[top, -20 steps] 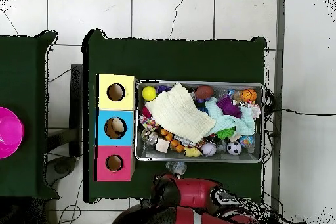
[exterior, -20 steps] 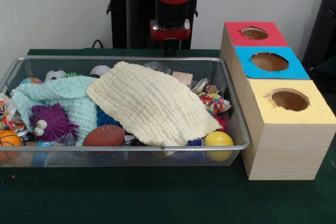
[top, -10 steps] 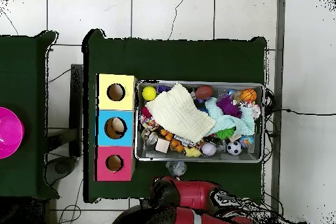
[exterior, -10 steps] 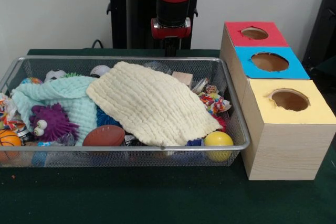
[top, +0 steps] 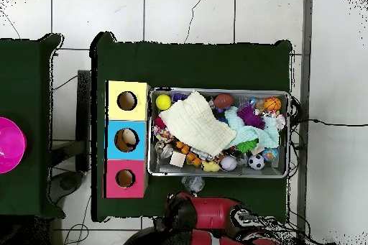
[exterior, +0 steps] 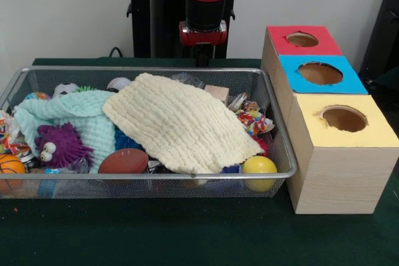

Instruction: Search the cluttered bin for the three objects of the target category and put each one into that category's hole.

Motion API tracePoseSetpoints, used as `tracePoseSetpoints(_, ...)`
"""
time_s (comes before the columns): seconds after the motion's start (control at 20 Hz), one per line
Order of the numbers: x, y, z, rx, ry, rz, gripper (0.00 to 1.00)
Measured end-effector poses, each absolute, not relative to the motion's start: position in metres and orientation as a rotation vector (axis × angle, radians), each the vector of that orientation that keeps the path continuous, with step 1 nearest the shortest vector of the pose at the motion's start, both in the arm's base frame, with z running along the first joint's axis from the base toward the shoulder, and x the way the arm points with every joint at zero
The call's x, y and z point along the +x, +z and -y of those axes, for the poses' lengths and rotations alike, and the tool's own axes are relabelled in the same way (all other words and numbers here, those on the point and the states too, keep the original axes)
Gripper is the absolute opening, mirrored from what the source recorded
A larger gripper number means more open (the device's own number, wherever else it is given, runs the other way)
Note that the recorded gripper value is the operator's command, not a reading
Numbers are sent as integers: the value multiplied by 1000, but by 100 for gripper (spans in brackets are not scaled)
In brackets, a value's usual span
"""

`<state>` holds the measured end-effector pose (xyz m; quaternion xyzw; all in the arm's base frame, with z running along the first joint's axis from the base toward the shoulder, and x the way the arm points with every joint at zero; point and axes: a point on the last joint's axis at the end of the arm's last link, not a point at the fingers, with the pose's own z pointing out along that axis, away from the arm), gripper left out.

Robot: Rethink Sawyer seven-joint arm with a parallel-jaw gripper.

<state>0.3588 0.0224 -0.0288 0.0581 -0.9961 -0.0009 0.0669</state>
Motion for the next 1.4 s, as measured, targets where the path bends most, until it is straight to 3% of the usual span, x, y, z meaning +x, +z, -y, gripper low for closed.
tracePoseSetpoints(0.4, 359, -28, -23, 178, -2, 3004, 0)
tracePoseSetpoints(0.45, 359, -28, -23, 178, -2, 3004, 100)
tracePoseSetpoints(1.4, 357, -28, -28, 208, -1, 3001, 100)
